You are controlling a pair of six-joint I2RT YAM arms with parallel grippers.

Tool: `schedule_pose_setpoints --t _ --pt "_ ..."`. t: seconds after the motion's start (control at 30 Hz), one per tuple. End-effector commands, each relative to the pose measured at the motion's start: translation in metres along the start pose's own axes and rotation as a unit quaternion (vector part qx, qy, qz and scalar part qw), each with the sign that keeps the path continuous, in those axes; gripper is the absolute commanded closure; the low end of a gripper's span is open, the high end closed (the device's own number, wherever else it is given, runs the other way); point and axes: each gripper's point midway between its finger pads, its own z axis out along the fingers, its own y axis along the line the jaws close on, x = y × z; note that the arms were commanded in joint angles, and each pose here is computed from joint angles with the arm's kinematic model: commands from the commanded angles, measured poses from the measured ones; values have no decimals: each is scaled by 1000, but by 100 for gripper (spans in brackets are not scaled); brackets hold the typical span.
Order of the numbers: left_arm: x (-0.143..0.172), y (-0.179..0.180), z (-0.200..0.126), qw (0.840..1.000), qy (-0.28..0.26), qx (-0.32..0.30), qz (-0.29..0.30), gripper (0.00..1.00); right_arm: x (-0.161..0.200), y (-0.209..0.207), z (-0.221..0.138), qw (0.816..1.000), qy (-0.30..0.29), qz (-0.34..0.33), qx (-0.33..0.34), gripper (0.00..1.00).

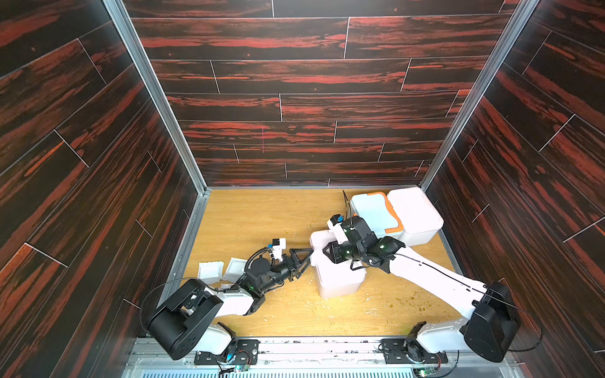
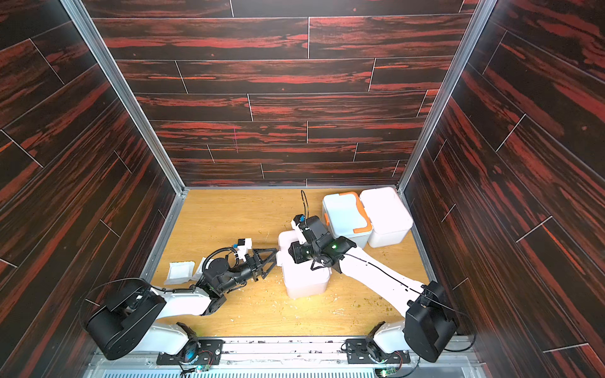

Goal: Open first aid kits and take out gauze
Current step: Open the fastener of the first aid kit.

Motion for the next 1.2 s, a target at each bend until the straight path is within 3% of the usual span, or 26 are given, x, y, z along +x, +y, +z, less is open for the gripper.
schedule_pose_setpoints --t 0.0,0.2,0.33,0.5,0.77,1.17 --pt "-8 9 -9 999 -23 -29 7 15 85 -35 10 985 156 25 66 61" --pt "-9 30 -16 988 -15 -142 54 13 45 -12 -20 996 81 12 29 50" --pt "-4 31 -24 966 8 -234 110 11 24 -10 -44 999 22 5 31 38" --pt "-1 17 -25 952 10 -265 152 11 19 -30 -58 996 -22 15 81 29" --pt "2 21 -6 918 51 -337 204 11 33 -44 -51 994 -11 12 107 22" --pt "-2 46 -15 897 54 -385 212 13 40 -43 -49 995 -1 9 100 21"
